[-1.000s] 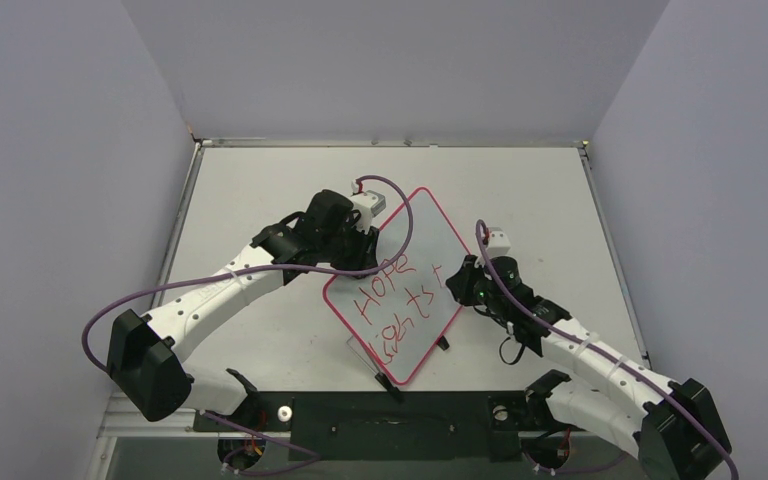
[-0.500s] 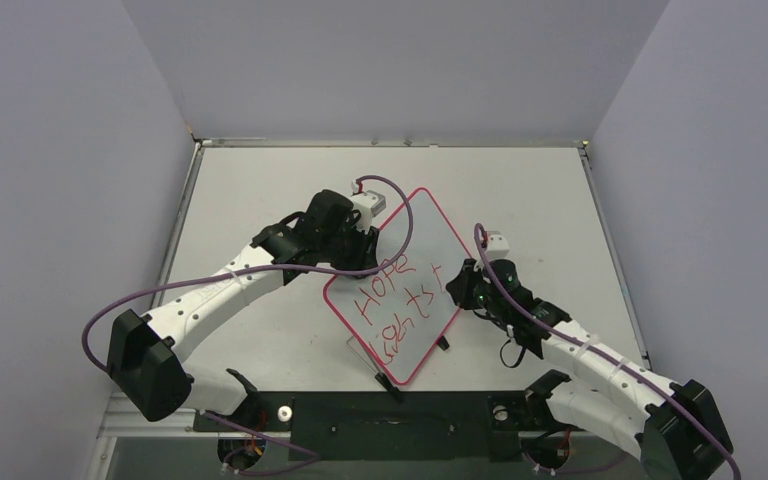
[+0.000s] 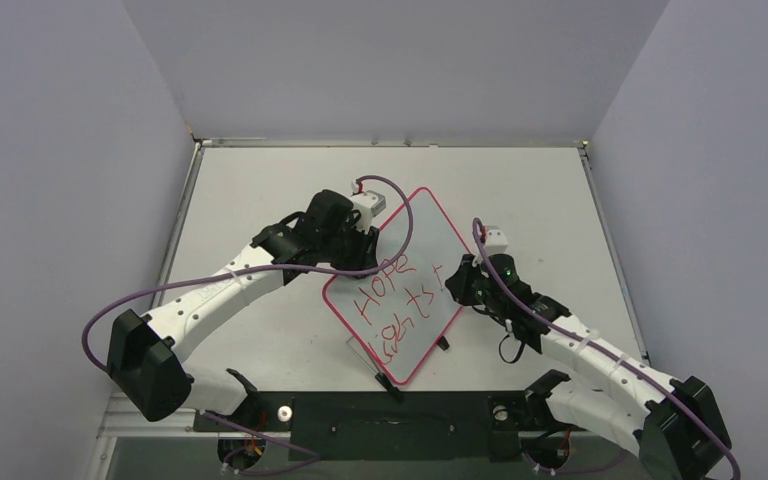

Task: Write a sentence on the whiteboard

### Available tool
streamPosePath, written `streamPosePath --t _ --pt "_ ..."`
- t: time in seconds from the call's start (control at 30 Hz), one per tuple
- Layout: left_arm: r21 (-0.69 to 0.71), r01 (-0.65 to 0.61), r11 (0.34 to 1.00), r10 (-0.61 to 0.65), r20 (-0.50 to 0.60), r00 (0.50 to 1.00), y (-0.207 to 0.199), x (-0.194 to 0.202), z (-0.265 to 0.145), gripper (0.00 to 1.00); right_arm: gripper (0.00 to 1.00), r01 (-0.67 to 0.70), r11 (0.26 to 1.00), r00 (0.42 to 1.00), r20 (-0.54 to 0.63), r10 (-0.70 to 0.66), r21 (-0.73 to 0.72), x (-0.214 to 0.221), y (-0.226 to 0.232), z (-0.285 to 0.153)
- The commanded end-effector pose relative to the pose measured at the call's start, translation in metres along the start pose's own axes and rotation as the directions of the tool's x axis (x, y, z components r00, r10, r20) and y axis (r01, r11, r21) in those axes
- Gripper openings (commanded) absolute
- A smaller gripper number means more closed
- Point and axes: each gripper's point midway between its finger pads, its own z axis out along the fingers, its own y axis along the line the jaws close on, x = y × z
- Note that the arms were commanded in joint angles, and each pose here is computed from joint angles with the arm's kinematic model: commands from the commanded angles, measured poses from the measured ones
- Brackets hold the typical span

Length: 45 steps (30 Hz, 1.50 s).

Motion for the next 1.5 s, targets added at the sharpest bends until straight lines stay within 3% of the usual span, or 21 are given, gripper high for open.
streamPosePath --t 0.0,0.57,1.1,1.47 --pt "-0.205 -0.199 0.958 0.168 -0.160 0.973 0.051 0.036 -0.001 0.00 0.00 0.015 0.999 0.997 0.072 -0.013 -0.029 -0.032 0.016 -0.001" --pt "-0.205 -0.198 0.958 0.168 -0.156 0.973 0.051 0.035 -0.002 0.00 0.00 0.021 0.999 0.990 0.137 -0.026 0.037 -0.054 0.007 -0.010" --pt "-0.207 -0.199 0.958 0.169 -0.154 0.974 0.051 0.035 -0.002 0.00 0.00 -0.007 0.999 0.970 0.241 -0.003 0.040 -0.121 0.023 0.012" --pt "-0.205 -0.200 0.958 0.171 -0.150 0.974 0.051 0.035 -0.003 0.00 0.00 -0.008 0.998 0.980 0.198 -0.005 0.064 -0.107 0.013 0.027"
